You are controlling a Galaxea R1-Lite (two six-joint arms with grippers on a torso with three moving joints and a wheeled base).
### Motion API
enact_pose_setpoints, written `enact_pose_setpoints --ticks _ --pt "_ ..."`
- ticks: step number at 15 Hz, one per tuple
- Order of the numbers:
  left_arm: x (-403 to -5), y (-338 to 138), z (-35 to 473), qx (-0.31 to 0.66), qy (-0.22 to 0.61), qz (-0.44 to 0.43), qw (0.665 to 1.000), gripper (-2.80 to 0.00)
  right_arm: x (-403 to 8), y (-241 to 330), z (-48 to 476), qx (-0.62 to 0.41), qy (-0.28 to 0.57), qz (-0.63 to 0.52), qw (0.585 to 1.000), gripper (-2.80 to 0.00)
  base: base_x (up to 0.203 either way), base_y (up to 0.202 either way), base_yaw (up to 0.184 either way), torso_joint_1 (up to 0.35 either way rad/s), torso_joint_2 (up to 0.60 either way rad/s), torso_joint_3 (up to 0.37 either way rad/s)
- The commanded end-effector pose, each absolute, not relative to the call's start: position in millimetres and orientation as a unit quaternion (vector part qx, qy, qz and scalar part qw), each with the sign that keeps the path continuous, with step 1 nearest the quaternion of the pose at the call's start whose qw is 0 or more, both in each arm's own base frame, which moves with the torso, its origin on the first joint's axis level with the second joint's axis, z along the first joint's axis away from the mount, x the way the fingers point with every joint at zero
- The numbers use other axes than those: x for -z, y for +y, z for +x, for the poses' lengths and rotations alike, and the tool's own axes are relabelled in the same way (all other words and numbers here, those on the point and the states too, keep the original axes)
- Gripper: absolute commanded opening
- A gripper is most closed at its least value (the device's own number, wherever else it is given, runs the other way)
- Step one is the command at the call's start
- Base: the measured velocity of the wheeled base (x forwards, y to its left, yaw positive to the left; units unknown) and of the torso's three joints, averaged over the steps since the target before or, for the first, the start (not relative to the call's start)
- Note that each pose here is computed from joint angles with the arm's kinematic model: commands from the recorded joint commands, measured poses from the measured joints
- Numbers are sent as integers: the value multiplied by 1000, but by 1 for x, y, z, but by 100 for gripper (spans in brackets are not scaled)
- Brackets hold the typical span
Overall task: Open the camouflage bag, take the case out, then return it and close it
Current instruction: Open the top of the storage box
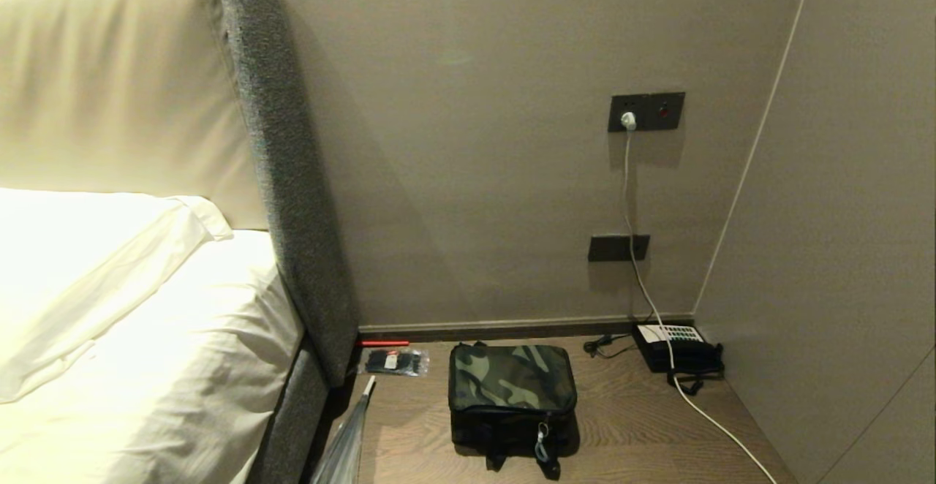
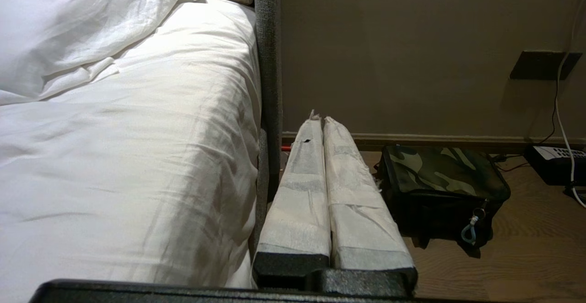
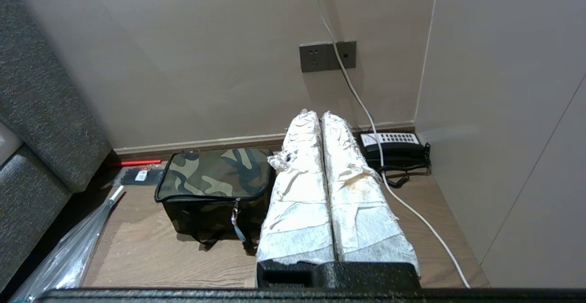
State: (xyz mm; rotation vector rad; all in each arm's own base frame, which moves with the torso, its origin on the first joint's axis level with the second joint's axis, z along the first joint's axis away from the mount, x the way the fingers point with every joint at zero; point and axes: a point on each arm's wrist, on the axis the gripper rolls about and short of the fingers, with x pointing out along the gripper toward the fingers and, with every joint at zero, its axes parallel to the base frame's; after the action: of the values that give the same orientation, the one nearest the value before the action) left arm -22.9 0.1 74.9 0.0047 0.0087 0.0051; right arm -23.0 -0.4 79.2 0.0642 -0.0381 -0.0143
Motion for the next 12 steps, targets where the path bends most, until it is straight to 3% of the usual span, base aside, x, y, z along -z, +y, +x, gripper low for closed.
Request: enact_pose_setpoints --ticks 1,12 --pt "-75 0 -23 -3 4 2 1000 -280 -75 0 -24 7 -28 32 999 -280 0 0 0 0 0 0" --pt "-75 0 -23 -3 4 2 1000 -280 -75 0 -24 7 -27 32 999 -280 0 0 0 0 0 0"
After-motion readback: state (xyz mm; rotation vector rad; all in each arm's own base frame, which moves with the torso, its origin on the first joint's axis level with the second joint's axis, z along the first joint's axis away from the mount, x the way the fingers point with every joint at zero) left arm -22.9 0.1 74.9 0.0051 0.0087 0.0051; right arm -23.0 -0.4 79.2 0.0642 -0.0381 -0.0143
